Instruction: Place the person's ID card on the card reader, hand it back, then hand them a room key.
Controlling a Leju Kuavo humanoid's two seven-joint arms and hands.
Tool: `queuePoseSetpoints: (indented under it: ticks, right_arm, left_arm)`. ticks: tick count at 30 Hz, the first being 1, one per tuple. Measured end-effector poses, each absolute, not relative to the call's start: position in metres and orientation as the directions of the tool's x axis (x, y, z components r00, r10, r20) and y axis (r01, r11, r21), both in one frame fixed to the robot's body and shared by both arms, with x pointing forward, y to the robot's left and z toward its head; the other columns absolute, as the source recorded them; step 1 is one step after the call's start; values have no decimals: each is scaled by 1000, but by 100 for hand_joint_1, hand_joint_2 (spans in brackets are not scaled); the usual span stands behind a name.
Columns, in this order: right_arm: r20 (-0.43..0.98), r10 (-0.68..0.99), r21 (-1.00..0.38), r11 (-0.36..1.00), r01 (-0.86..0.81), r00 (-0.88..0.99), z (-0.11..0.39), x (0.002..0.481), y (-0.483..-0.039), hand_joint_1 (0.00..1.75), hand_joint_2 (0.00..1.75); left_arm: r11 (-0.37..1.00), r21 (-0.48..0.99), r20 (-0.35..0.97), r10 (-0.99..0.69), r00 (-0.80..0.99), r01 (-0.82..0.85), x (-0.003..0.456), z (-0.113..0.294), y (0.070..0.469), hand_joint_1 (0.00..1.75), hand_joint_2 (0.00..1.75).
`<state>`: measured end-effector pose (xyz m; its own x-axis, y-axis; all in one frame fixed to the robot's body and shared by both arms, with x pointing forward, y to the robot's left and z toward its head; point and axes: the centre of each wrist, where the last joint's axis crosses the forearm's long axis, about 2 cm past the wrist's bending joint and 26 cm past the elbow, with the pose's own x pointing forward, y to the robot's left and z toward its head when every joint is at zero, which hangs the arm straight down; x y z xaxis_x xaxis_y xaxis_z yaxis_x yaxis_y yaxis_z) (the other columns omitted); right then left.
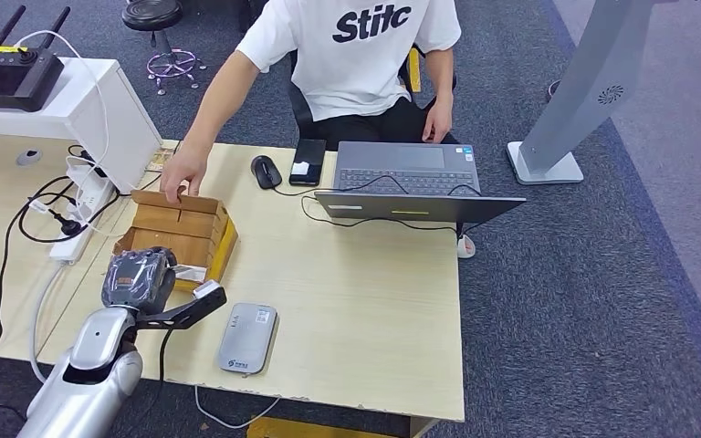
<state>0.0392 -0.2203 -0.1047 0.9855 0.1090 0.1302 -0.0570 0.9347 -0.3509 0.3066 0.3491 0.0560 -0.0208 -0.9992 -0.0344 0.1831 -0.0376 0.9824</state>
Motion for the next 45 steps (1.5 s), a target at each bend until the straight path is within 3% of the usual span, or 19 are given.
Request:
queuePoseSetpoints:
  ticks: [8, 16, 23, 33, 34, 38, 45]
  right_arm:
    - [133, 109, -352, 934, -56, 985, -105, 39, -221, 0, 175]
    - [135, 108, -361, 931, -53, 985, -105, 38, -221, 0, 175]
    - [135, 129, -351, 933, -74, 982, -105, 39, -220, 0, 175]
    - [140, 165, -358, 928, -105, 976, -104, 43, -220, 0, 175]
    - [137, 167, -359, 927, -108, 976, -104, 44, -220, 0, 175]
    - [125, 169, -360, 926, -114, 978, -104, 45, -221, 0, 175]
    - [123, 174, -357, 927, -120, 977, -104, 45, -222, 0, 175]
  left_arm:
    - [-43, 991, -42, -999, -13, 125, 318, 71, 357, 166, 175]
    - [-102, 989, -106, -994, -31, -110, 354, 159, 378, 174, 175]
    - [-315, 903, -314, -948, 52, -292, 366, 205, 382, 175, 175]
    - [-403, 853, -395, -914, 97, -332, 393, 201, 380, 175, 175]
    - [-402, 855, -394, -914, 93, -326, 396, 197, 377, 168, 175]
    - [-377, 878, -371, -925, 76, -295, 403, 179, 359, 0, 175]
    - [-329, 906, -333, -942, 30, -267, 405, 162, 332, 0, 175]
